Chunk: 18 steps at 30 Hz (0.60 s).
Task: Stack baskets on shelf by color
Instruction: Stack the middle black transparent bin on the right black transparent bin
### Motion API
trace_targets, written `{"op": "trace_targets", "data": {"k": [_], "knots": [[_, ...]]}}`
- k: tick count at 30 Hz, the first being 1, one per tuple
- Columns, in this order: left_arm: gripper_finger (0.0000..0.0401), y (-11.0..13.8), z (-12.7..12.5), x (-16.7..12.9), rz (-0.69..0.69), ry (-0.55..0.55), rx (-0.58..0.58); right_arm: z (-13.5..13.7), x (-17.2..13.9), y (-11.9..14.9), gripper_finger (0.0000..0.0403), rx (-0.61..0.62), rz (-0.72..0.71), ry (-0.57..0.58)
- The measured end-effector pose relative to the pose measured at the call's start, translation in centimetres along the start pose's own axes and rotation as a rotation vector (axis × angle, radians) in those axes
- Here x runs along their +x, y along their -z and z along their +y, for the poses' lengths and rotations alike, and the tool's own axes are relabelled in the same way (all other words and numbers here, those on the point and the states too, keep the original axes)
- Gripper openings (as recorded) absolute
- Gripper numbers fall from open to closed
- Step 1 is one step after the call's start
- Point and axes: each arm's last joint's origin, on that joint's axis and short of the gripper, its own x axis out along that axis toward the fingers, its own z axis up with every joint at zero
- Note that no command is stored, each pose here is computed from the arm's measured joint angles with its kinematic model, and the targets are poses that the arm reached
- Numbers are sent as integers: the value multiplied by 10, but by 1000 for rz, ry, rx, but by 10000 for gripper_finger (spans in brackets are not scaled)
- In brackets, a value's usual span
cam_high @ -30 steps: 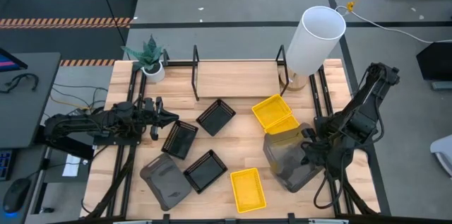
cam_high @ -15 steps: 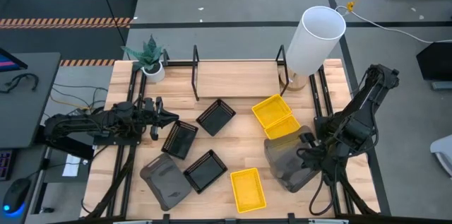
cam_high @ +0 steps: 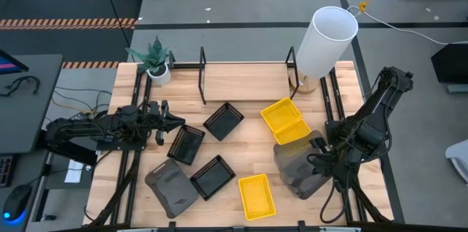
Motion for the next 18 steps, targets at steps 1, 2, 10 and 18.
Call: {"op": "trace_targets", "data": {"k": [1, 2, 10, 18], "knots": [[36, 0, 0, 0, 0, 0, 0, 0, 0, 0, 9, 0, 0, 0], [35, 0, 0, 0, 0, 0, 0, 0, 0, 0, 9, 0, 0, 0], [32, 0, 0, 0, 0, 0, 0, 0, 0, 0, 9, 0, 5, -7], [37, 0, 0, 0, 0, 0, 0, 1, 0, 1, 9, 44, 32, -47]]}}
